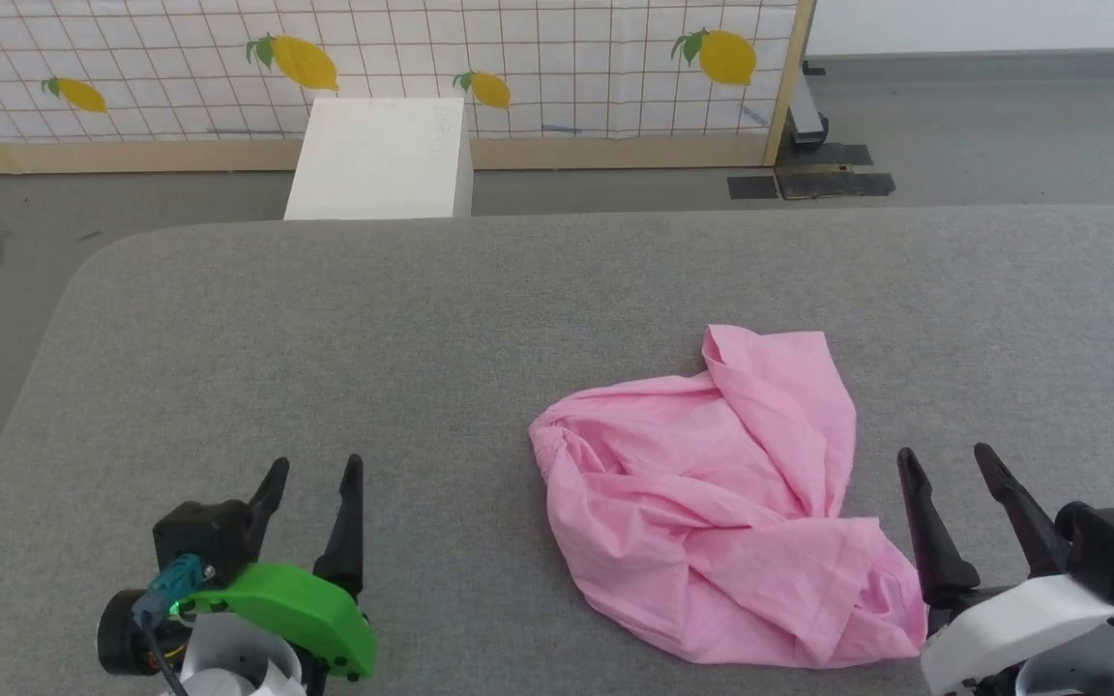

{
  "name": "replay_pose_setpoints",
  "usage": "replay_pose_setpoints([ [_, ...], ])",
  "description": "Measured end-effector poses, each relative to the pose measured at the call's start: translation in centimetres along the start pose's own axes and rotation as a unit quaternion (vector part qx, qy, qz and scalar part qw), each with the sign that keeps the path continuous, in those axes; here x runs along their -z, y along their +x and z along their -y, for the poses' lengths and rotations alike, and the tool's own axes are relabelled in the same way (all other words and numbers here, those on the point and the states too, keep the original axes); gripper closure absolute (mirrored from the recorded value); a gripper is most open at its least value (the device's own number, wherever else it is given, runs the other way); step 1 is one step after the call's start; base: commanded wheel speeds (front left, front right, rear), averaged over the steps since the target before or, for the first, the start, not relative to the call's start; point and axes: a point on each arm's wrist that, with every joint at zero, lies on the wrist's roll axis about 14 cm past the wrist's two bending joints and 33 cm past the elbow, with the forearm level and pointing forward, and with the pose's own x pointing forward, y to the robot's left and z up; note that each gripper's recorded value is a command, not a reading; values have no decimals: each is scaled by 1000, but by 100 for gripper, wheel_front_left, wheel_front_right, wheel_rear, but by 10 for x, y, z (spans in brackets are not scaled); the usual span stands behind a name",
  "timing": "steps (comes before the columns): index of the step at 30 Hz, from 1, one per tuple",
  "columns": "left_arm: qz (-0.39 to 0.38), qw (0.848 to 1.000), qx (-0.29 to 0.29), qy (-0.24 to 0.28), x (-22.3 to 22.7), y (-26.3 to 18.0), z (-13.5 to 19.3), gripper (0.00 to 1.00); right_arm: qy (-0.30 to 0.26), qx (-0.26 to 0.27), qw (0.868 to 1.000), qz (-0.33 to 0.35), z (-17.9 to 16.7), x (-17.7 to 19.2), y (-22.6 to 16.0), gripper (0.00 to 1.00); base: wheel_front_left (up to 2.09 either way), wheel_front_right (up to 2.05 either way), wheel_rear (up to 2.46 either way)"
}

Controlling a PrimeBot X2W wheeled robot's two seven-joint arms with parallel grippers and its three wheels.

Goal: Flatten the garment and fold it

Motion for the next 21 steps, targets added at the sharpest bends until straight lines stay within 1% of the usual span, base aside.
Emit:
replay_pose_setpoints([
  [4, -18, 999, 35, -5, 4, 1, 16, 0, 0, 0, 1000, -4, 0, 2, 0, 0, 0, 0, 0],
  [7, -30, 996, 79, -11, 4, 7, 37, 0, 1, 1, 1000, -9, 1, 4, 0, 0, 0, 0, 0],
  [10, -45, 990, 131, -14, 3, 16, 64, 0, 1, 2, 1000, -16, 1, 8, 1, 0, 0, 0, 0],
  [13, -80, 979, 188, -7, 13, 24, 94, 0, 2, 4, 1000, -22, 3, 12, 1, 0, 0, 0, 0],
  [16, -122, 966, 229, 4, 30, 28, 115, 0, 4, 10, 1000, -28, 6, 16, 1, 0, 0, 0, 0],
  [19, -166, 952, 255, 22, 50, 34, 125, 0, 6, 15, 999, -36, 9, 20, 2, 0, 0, 0, 0],
  [21, -197, 945, 259, 34, 66, 38, 125, 0, 7, 19, 999, -39, 12, 23, 3, 0, 0, 0, 0],
])
